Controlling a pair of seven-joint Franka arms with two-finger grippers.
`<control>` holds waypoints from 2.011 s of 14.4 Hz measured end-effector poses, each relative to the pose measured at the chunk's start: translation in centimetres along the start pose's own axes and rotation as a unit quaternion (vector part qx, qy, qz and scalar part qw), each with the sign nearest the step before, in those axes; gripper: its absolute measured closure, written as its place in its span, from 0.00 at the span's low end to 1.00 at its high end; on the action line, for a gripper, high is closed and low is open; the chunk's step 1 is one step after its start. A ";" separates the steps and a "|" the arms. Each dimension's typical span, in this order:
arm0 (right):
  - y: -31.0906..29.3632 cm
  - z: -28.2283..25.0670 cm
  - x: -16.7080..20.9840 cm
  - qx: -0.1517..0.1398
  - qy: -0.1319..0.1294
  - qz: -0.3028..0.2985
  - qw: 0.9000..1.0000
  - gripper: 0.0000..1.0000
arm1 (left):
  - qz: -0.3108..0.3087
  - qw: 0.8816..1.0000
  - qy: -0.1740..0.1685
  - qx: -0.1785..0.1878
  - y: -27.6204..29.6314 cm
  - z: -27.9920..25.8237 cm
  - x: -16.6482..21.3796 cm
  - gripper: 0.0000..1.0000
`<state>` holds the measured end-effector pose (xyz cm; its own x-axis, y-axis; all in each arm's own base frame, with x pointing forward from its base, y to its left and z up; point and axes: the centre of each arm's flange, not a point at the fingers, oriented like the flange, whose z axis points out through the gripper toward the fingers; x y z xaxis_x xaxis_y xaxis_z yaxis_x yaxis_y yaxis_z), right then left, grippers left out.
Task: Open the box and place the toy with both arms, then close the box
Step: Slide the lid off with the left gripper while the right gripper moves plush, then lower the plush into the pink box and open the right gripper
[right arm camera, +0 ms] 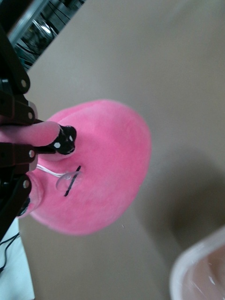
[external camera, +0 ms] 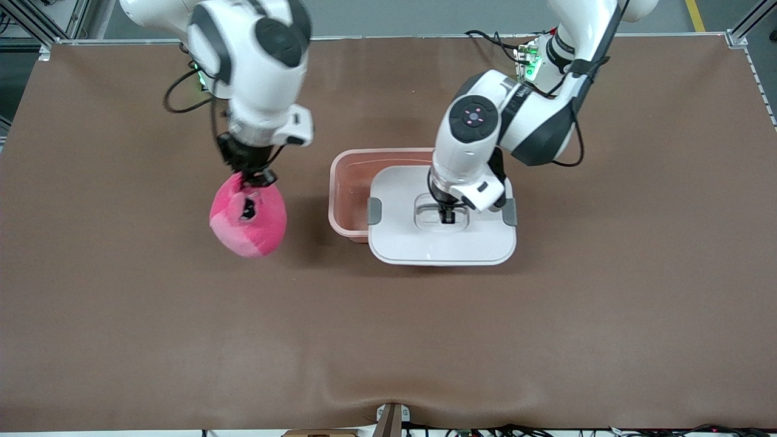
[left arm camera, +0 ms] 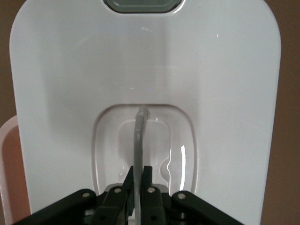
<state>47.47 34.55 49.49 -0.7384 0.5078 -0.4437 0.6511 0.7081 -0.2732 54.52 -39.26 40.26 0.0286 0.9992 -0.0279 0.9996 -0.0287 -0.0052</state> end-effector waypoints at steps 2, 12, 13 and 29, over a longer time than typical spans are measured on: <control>0.2 -1.4 3.0 0.004 -0.019 0.011 1.000 0.87 | -0.003 1.000 -0.002 -0.004 0.9 -0.9 2.1 0.93; 5.6 -4.2 12.0 0.019 -0.097 0.038 0.994 0.87 | -0.015 1.000 0.002 0.001 2.6 -2.0 11.6 0.93; 6.6 -3.9 12.4 0.022 -0.099 0.041 0.994 0.87 | -0.019 1.000 0.002 0.000 2.7 -2.2 12.3 0.93; 10.8 -5.6 21.1 -0.001 -0.118 0.008 0.993 0.85 | 0.007 1.000 0.004 0.007 3.8 -2.5 23.9 0.93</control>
<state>37.96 55.66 41.93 -0.6665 0.3895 -0.6357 0.6617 0.7019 -0.2637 58.97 -15.43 42.03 0.0430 0.9989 -0.0191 0.9989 -0.0434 -0.0195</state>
